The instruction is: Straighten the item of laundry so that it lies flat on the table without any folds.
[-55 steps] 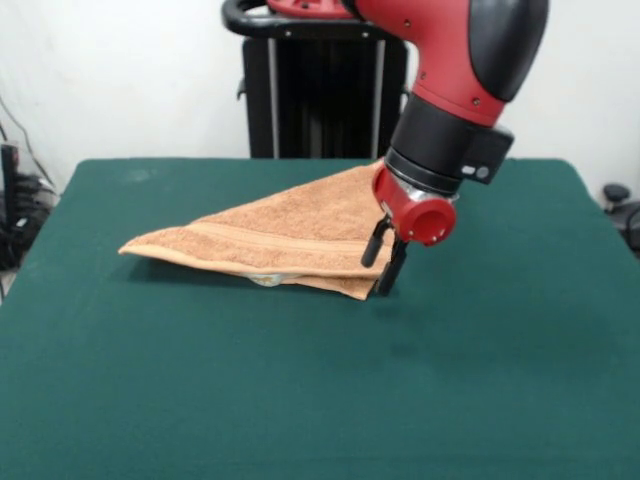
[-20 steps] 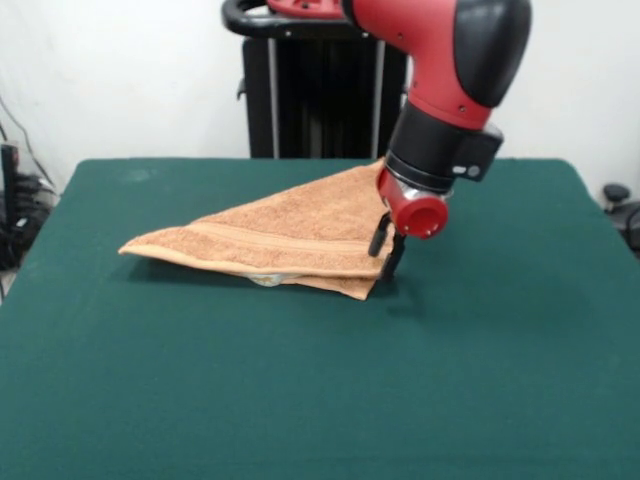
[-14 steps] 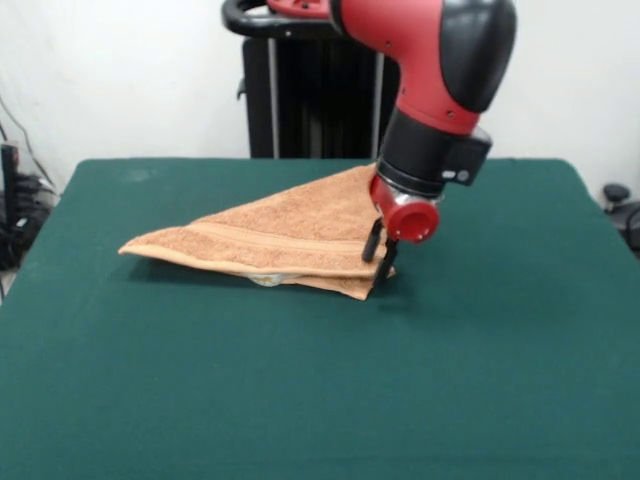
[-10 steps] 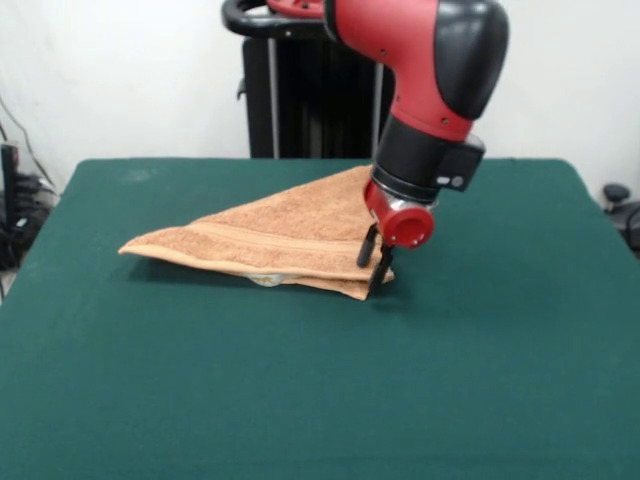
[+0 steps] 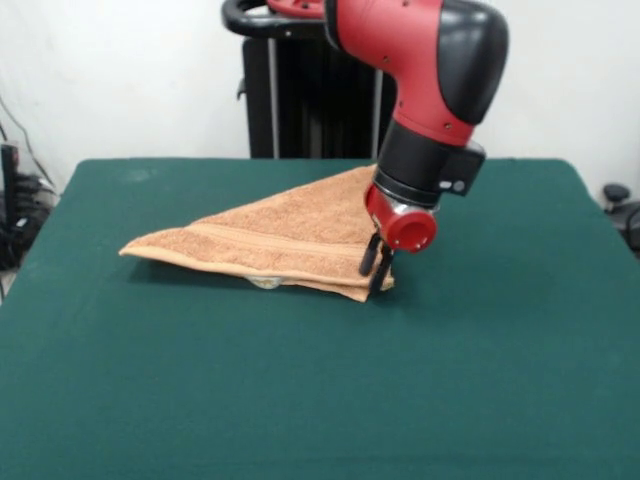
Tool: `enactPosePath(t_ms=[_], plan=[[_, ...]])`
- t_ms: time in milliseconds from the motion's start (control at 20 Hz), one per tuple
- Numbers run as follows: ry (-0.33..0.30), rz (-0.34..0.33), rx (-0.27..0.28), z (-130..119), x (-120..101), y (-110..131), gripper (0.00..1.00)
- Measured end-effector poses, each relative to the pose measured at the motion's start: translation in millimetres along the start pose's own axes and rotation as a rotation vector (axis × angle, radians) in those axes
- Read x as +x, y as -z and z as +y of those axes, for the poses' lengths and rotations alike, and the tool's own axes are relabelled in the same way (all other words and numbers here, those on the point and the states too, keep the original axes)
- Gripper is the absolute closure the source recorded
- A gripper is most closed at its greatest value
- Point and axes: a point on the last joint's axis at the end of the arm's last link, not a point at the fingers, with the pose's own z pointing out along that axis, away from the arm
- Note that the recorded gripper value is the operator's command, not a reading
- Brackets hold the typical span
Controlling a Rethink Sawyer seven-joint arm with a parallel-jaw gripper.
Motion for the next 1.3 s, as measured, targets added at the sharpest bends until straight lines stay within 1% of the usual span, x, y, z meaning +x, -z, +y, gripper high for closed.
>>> enactPosePath(t_ms=[200, 550, 800, 1000, 1050, 1150, 1300], plan=[[0.009, 0.0, -0.001, -0.8, 4.9, 1.3, 1.0], [0.01, -0.001, -0.002, -1.0, 5.1, 1.6, 1.0], [0.027, -0.016, -0.006, -1.2, 5.5, 8.6, 1.0], [0.049, -0.018, 0.005, -2.4, 4.1, 31.5, 1.0], [0.062, -0.009, 0.015, -3.1, 3.1, 47.4, 1.0], [0.082, 0.006, 0.03, -4.2, 1.9, 68.4, 1.0], [0.126, 0.042, 0.065, -7.7, 0.2, 108.3, 1.0]])
